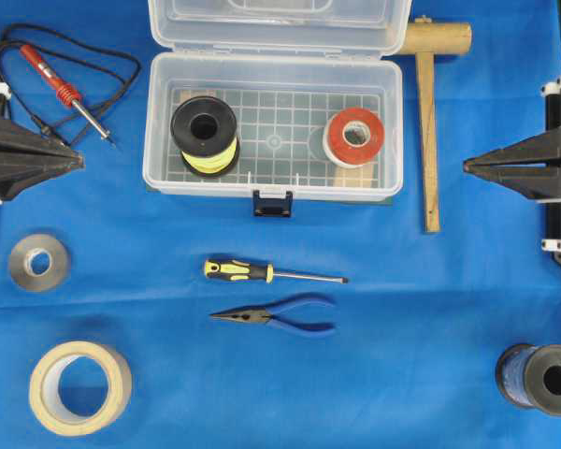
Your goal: Close the tool box with the left arm.
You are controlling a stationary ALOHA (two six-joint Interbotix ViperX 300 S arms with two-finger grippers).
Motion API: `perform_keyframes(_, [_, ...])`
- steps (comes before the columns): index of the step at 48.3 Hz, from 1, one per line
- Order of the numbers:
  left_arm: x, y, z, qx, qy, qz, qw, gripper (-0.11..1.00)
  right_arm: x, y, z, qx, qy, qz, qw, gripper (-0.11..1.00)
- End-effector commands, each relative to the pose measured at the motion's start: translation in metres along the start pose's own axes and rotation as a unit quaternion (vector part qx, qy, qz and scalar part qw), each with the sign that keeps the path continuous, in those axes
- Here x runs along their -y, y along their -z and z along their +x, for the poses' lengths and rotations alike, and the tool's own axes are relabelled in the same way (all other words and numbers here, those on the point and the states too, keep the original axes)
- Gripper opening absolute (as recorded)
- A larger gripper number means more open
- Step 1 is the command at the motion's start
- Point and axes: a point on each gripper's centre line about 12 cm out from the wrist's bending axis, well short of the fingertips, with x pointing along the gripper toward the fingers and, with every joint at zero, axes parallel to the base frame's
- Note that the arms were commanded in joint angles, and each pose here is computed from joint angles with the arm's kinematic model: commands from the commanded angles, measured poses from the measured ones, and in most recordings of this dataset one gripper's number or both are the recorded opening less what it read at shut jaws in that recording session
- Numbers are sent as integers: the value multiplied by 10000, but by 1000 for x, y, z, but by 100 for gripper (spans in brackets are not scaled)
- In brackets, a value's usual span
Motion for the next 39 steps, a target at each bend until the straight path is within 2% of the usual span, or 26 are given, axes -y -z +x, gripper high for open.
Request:
perform_keyframes(1, [-1,-8,5,46,-50,-139,9999,0,1,-16,4,207,20,13,9998,0])
perform_keyframes(9, [-3,-14,11,-7,-88,-91,9999,0,1,-14,9,-69,19,14,10000,0])
perform_keyframes(19, [-25,-34,25,-438,-570,-50,9974,0,1,-12,9,-222,37,44,9997,0])
perform_keyframes(27, [-55,-52,45,-1351,-1108,37,9846,0,1,-9,10,-330,37,60,9994,0])
perform_keyframes(33, [-74,-69,60,-1777,-1316,306,9748,1,1,-6,11,-414,37,60,9991,0])
perform_keyframes(35, [-79,-73,65,-1863,-1352,415,9723,6,1,-5,11,-452,37,60,9990,0])
perform_keyframes(39, [-91,-79,75,-1952,-1461,603,9679,23,1,-3,11,-491,37,60,9988,0])
